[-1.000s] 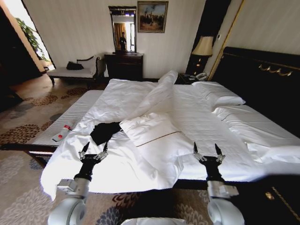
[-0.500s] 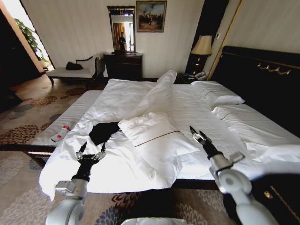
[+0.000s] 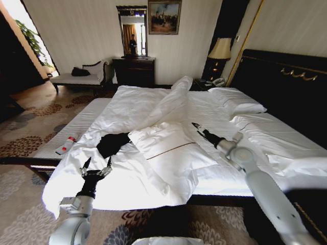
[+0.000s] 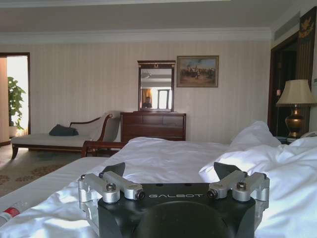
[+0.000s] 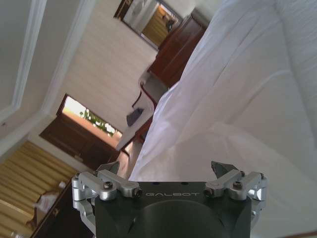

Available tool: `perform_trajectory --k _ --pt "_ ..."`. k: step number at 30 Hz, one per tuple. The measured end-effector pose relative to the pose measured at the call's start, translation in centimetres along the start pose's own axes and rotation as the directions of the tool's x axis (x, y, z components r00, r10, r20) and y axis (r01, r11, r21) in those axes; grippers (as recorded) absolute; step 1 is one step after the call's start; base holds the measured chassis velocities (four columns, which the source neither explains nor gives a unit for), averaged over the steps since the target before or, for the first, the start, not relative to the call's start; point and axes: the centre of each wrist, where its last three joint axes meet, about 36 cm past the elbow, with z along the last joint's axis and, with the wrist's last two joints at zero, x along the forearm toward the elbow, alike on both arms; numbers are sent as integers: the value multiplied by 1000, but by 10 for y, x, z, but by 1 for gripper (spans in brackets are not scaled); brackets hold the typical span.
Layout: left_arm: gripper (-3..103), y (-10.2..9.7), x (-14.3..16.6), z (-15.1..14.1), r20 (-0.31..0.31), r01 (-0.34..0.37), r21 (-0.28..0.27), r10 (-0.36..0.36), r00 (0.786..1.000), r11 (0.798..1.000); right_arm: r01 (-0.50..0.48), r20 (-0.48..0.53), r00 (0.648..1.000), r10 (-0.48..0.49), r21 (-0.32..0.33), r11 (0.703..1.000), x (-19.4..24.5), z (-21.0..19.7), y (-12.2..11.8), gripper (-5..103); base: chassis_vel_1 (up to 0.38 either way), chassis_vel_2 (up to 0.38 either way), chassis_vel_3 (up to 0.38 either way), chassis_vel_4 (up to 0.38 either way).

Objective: Fold the clothes on the bed.

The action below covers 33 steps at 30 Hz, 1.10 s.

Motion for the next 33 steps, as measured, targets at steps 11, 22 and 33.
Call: perform_trajectory --k 11,22,33 --pt "100 8 4 2 -8 33 -14 -33 999 999 -26 -105 994 28 24 999 -73 -2 1 100 0 0 0 0" --pt "100 17 9 1 -3 57 -35 -57 998 998 37 -145 989 -37 3 999 -143 24 32 100 0 0 0 0" --pt "100 20 13 2 -6 66 -42 -67 998 997 17 -121 993 -7 76 997 -185 17 51 100 0 0 0 0"
